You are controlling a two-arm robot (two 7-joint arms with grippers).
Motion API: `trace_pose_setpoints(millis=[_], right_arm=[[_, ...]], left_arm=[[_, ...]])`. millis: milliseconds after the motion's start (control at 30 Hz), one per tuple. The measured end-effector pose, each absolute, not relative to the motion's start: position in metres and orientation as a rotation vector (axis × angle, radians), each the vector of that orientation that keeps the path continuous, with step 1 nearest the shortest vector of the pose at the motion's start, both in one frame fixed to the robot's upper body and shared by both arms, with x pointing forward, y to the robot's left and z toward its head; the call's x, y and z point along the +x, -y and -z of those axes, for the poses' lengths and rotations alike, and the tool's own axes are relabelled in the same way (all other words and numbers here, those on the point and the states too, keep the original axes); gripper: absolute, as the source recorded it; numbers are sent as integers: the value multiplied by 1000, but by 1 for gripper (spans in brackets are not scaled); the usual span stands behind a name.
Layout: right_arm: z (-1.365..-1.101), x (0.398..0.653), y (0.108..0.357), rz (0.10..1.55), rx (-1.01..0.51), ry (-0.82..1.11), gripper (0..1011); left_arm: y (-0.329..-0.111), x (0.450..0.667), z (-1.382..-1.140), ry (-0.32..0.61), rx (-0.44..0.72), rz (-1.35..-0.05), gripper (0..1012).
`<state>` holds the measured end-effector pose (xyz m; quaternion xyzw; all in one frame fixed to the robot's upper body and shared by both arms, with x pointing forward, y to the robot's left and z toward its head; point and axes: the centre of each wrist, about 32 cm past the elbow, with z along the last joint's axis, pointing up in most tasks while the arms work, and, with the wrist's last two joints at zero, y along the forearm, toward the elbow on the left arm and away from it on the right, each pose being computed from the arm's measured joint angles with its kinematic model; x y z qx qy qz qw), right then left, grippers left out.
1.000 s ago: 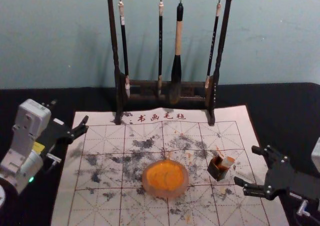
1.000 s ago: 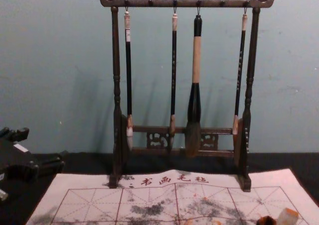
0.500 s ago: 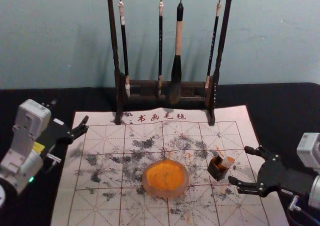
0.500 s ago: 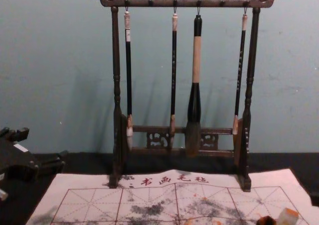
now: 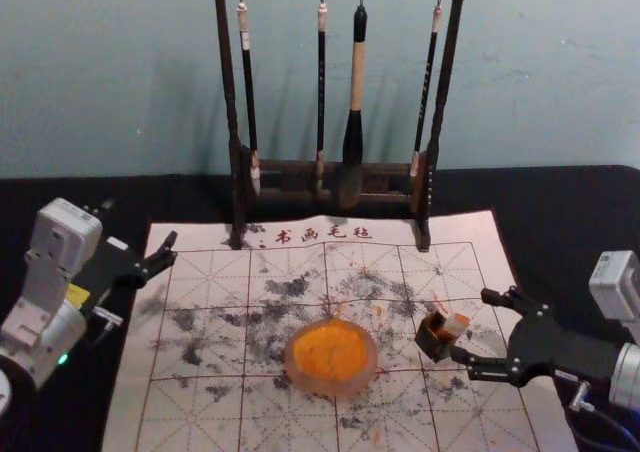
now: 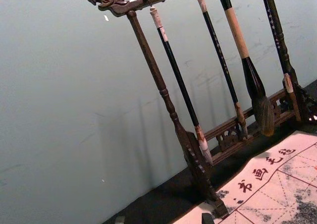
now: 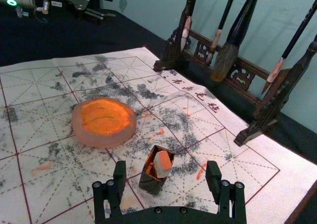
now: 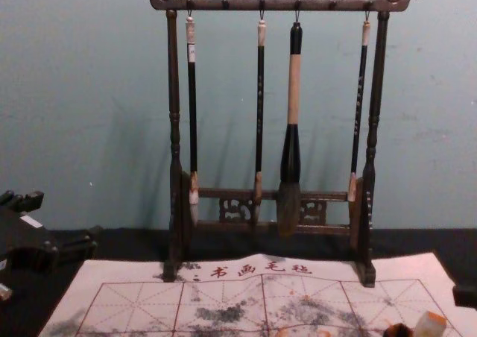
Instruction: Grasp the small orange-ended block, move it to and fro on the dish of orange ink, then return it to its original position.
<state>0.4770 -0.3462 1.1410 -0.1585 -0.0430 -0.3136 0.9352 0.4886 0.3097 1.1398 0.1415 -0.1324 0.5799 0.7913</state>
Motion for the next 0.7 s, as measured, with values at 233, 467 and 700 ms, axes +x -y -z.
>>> trace_pose_setpoints(millis=[233, 467, 700], right_arm=[[-1142, 483, 346, 641, -313, 62, 1000], [-1141, 489, 344, 637, -311, 45, 1000], [-1140, 490, 343, 637, -317, 30, 1000]], left_arm=[[-310, 489, -1140, 285, 304, -1248, 1001], [-310, 489, -1140, 285, 304, -1248, 1001], [-310, 489, -1140, 285, 304, -1248, 1001]])
